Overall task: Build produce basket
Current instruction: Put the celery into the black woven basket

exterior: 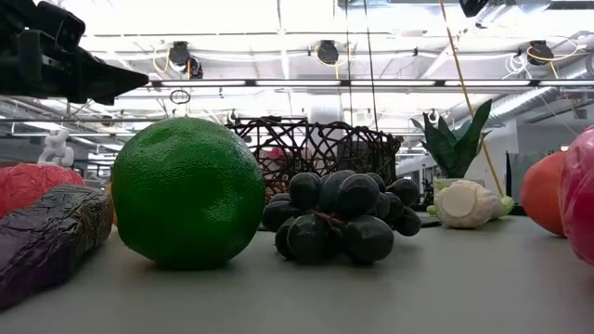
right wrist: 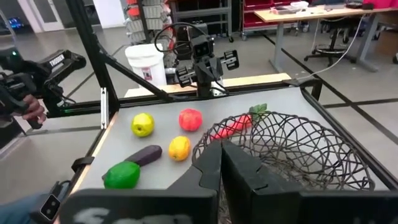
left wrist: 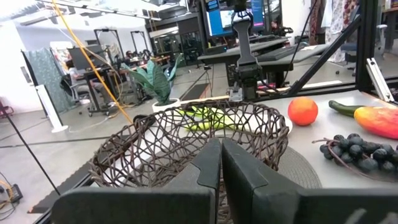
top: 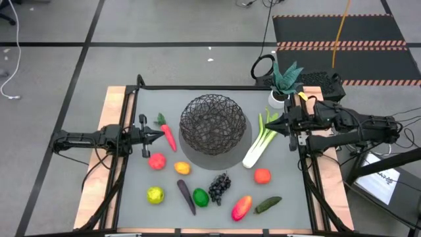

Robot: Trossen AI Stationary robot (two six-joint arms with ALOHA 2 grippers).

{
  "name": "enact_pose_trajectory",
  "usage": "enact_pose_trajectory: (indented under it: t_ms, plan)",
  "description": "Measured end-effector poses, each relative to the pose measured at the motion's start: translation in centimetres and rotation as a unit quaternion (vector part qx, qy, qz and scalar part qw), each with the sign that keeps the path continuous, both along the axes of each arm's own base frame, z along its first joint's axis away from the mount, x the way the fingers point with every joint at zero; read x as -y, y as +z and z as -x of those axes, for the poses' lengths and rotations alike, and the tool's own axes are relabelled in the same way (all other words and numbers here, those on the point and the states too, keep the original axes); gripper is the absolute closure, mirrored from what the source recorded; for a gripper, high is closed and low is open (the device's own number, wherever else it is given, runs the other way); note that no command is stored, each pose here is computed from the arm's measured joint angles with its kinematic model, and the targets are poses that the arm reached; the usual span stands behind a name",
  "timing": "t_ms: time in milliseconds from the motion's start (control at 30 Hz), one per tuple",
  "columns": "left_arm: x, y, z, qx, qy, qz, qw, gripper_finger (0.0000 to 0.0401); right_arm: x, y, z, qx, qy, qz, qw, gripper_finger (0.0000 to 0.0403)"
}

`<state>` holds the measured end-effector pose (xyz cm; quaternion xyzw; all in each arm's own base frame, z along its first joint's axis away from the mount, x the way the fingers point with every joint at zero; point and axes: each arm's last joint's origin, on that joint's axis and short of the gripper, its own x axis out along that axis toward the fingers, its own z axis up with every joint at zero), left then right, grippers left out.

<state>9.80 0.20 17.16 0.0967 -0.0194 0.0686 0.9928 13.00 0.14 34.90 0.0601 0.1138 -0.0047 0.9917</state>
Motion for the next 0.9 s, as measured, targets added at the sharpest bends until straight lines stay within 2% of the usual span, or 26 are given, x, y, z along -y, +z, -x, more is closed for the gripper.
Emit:
enact_pose_trajectory:
  t_ms: [167, 300, 433, 567, 767, 900]
  plan:
    - [0.0, 0.0, 0.0, 0.005, -0.002, 0.038, 0.999, 0.0382, 0.0, -0.5, 0.0, -0.028, 0.002, 0.008, 1.000, 0.0399]
    - [0.0, 0.0, 0.0, 0.009, -0.002, 0.047, 0.999, 0.0382, 0.0, -0.6, 0.0, -0.030, 0.004, 0.014, 0.999, 0.0399]
    - [0.0, 0.8, 0.1, 0.052, -0.008, 0.086, 0.995, 0.0382, 0.0, -0.7, -0.1, -0.029, 0.004, 0.015, 0.999, 0.0399]
    - [0.0, 1.5, 0.2, 0.083, -0.011, 0.088, 0.993, 0.0382, 0.1, -2.1, -0.4, -0.047, -0.011, 0.017, 0.999, 0.0399]
    - [-0.1, 4.6, 1.0, 0.099, -0.007, 0.106, 0.989, 0.0382, 0.1, -4.7, -1.1, -0.071, -0.022, 0.010, 0.997, 0.0399]
    - [0.1, 6.6, 0.9, 0.086, -0.009, 0.122, 0.989, 0.0382, 0.1, -6.1, -1.3, -0.078, -0.022, 0.010, 0.997, 0.0399]
